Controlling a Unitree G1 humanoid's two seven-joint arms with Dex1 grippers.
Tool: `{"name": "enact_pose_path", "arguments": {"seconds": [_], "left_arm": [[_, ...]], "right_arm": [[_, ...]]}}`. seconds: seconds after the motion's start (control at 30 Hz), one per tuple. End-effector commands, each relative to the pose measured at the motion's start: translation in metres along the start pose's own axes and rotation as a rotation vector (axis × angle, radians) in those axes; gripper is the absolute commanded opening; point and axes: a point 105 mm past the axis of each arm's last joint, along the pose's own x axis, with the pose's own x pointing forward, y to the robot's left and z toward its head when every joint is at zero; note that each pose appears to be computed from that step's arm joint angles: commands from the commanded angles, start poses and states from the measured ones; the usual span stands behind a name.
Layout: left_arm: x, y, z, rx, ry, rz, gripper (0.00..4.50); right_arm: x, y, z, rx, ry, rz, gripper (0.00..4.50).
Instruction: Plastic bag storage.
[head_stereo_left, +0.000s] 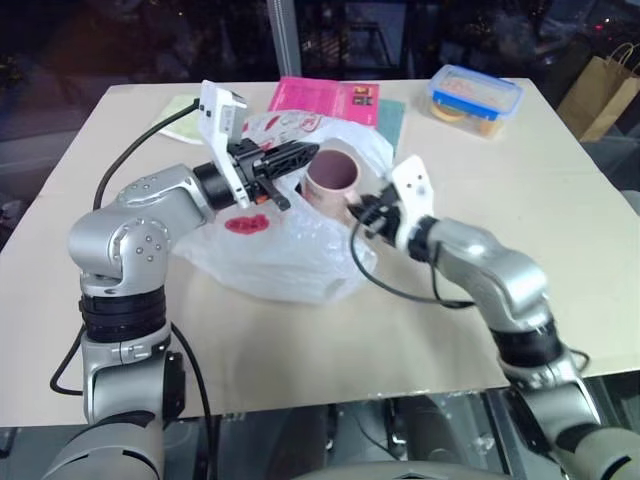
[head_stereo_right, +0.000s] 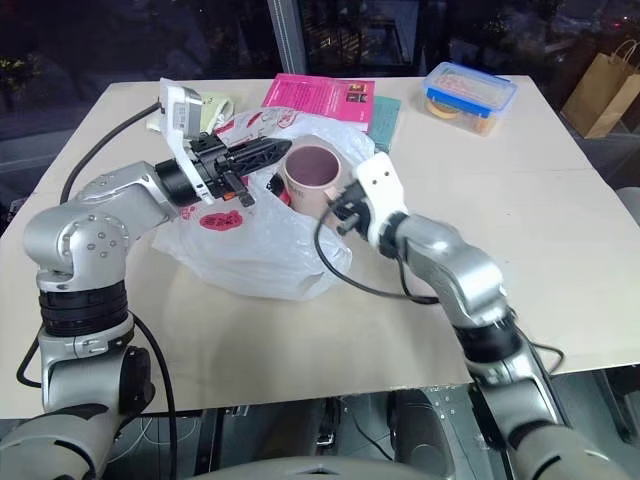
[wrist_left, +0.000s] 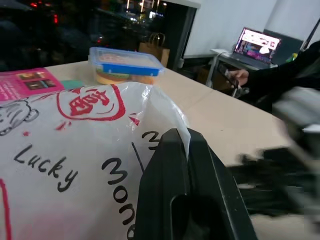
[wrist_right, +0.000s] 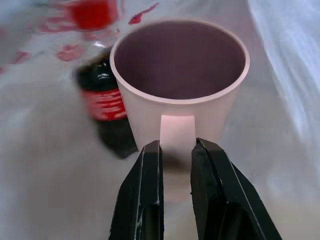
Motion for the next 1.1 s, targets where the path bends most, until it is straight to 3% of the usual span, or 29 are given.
{"name": "enact_pose_path", "arguments": {"seconds": [0.03, 0.13, 0.23, 0.37, 0.47, 0.67, 0.8, 1.0, 1.1], "left_arm": [[-0.003, -0.006, 0.009, 0.04, -0.02, 0.005, 0.0], [-0.003, -0.008, 0.005, 0.057, -0.002, 0.011, 0.0], [-0.002, -0.007, 0.002, 0.049, -0.004, 0.029, 0.0], [-0.001, 0.001, -0.001, 0.046, -0.011, 0.067, 0.0], [-0.003, 0.006, -0.004, 0.035, -0.013, 0.091, 0.0], [-0.006, 0.018, -0.005, 0.0, -0.03, 0.129, 0.0], [-0.008, 0.023, 0.0, -0.007, -0.042, 0.12, 0.0], [-0.009, 0.023, 0.004, -0.005, -0.041, 0.096, 0.0], [-0.007, 0.018, 0.006, 0.006, -0.041, 0.073, 0.0]], "right_arm": [[0.027, 0.012, 0.031, -0.101, -0.112, 0.043, 0.29], [0.047, 0.018, 0.04, -0.167, -0.144, 0.06, 0.29], [0.062, 0.037, 0.03, -0.228, -0.125, 0.189, 0.29], [0.056, 0.036, 0.027, -0.317, -0.13, 0.227, 2.16], [0.029, 0.024, 0.036, -0.372, -0.163, 0.207, 3.57], [-0.04, 0.001, 0.057, -0.407, -0.189, 0.089, 3.57], [-0.061, -0.018, 0.056, -0.401, -0.117, -0.028, 3.57], [-0.043, -0.043, 0.047, -0.338, -0.055, -0.115, 3.57], [-0.003, -0.064, 0.031, -0.21, -0.038, -0.138, 3.57]]}}
